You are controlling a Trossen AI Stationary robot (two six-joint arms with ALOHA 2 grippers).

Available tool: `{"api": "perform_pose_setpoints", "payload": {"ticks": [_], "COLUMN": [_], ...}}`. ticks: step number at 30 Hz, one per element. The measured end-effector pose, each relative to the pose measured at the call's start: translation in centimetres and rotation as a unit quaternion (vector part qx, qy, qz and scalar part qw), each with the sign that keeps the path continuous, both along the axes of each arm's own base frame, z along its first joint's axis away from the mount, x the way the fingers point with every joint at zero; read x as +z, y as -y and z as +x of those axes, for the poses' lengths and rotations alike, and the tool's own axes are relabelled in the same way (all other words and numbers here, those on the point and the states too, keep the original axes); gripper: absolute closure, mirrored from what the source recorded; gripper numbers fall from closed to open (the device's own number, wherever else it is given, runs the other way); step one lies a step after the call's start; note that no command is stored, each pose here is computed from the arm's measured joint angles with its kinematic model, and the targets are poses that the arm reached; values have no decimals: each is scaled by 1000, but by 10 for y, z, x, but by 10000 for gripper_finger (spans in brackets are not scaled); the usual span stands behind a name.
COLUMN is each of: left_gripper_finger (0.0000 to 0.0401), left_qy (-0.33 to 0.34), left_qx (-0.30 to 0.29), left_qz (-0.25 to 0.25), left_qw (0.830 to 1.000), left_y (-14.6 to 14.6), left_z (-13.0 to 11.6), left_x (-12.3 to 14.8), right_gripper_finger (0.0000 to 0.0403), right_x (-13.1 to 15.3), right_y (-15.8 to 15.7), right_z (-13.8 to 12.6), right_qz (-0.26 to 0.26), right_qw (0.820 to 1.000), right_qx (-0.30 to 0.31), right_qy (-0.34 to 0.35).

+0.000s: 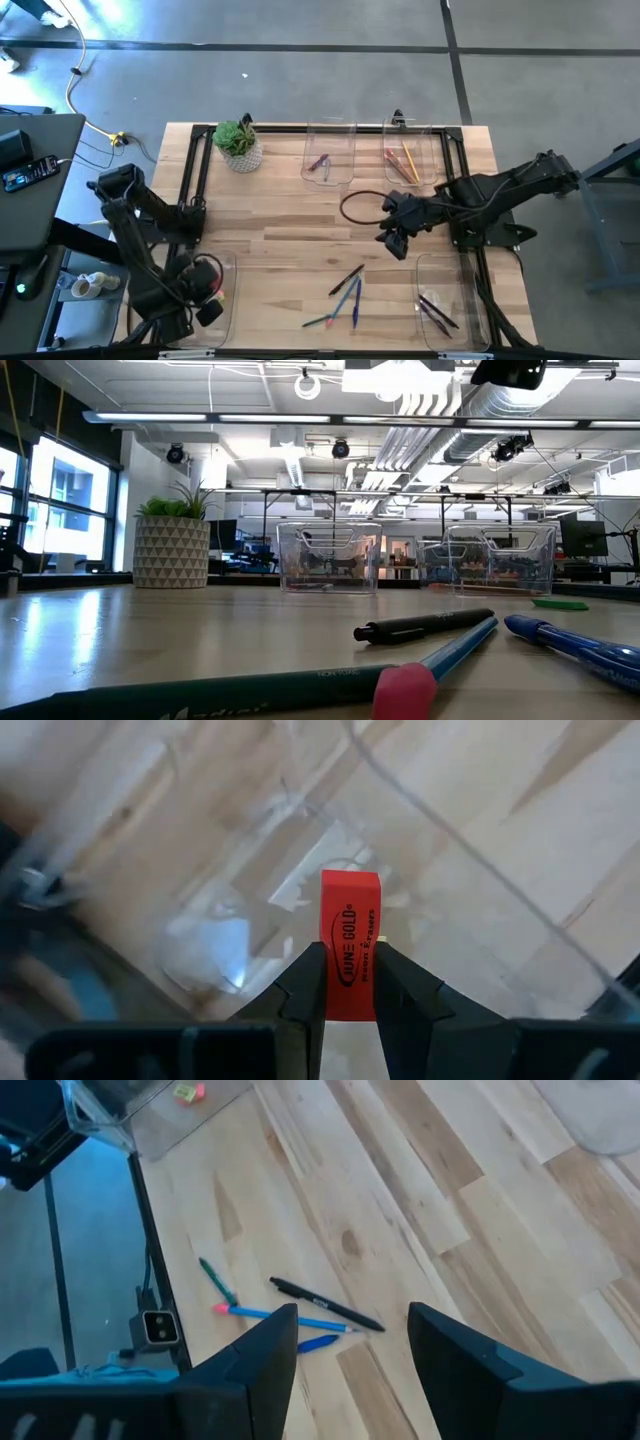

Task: Sort crayons/erasers/pens/pencils in bins
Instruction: Put the red eraser into the bottom left transparent bin, then put the black pen into the bottom right transparent bin

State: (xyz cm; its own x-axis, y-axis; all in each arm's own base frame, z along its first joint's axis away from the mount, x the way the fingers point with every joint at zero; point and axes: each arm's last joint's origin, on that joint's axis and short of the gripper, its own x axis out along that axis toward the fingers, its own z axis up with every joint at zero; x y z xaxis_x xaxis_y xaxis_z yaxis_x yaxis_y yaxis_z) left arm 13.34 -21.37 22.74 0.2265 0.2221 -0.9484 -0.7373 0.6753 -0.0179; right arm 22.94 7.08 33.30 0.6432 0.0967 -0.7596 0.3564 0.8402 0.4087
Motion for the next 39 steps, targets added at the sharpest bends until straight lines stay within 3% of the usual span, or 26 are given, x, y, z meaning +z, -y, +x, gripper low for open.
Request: {"api": "perform_pose_setpoints", "payload": {"ticks": [8, 21, 34, 39], "left_gripper_finger": [343, 340, 242, 225], "left_qy": [-4, -25, -28, -22], "left_qx": [9, 8, -18, -36], "left_qz": [-41, -96, -106, -111], "left_qw": [999, 995, 994, 993], "left_y": [-2, -3, -5, -12], "left_z": [-3, -7, -8, -12], "left_x": [-37, -62, -56, -43], "right_gripper_finger": [219, 219, 219, 219], "right_x": [0, -16, -48, -57], "right_y": [8, 14, 5, -1], "right_z": [2, 19, 45, 56], "right_qz": [1, -16, -20, -28], "right_qw": [1000, 999, 995, 995], "right_qx": [-19, -41, 0, 28], "right_qy": [0, -31, -97, -88]}}
